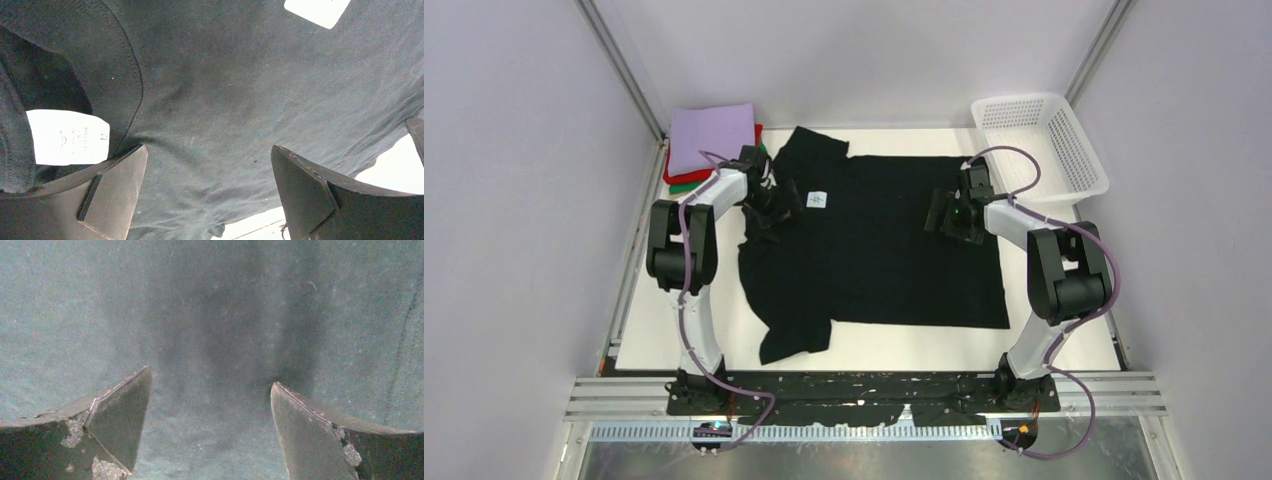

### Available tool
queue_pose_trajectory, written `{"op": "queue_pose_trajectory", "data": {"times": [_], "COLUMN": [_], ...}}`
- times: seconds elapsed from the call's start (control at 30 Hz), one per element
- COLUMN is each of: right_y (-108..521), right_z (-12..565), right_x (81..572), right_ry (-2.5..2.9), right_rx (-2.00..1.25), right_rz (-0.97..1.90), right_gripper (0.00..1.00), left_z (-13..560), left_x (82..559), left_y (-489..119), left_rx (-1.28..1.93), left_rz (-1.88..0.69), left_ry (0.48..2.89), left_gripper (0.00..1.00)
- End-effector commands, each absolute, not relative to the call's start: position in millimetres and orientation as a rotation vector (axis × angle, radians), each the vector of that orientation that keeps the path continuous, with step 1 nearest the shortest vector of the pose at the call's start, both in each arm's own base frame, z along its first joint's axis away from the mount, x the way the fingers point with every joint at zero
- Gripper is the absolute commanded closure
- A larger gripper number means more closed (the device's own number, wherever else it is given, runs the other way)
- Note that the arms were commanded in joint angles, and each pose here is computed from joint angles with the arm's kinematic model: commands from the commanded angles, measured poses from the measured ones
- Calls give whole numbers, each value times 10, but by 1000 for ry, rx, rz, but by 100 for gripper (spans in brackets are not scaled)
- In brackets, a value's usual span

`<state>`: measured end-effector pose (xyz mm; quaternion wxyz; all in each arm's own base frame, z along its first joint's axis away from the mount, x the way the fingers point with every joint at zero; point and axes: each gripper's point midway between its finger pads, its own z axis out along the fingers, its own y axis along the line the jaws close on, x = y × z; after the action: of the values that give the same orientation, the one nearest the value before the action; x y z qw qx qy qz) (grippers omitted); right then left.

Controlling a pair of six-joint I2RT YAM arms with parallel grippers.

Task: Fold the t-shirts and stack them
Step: Flatten out the tshirt, then grab the side of the flattened tshirt closest away from the robot with both arms

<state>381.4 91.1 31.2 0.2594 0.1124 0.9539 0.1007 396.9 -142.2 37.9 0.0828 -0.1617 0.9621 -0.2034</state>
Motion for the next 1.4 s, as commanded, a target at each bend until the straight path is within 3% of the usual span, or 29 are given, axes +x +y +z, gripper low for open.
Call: {"op": "queue_pose_trajectory", "data": {"times": [0.0,0.37,0.7,0.97,1.27,1.37], "right_y": [870,740,710,722,567,545], "right_z": [376,415,993,1631,1602,1604], "right_x": [4142,4636,4543,3961,3290,3179], "right_ry": [2534,2491,2367,2199,2100,2089], "right_rx": [330,352,252,227,371,371], "right_rz": [306,309,310,376,401,401], "right_gripper": [5,5,4,5,5,5], "left_z": [403,484,1228,1496,987,763], "left_x": [4113,4527,4478,3540,1900,1491], "left_y": [-1341,-1334,-1294,-1146,-1075,-1033], "left_rx": [-482,-471,-375,-373,-383,-440], "left_rz": [-611,-625,-612,-470,-328,-322], "left_ry": [2887,2850,2661,2589,2745,2786], "left_gripper": [0,1,1,1,1,12]}}
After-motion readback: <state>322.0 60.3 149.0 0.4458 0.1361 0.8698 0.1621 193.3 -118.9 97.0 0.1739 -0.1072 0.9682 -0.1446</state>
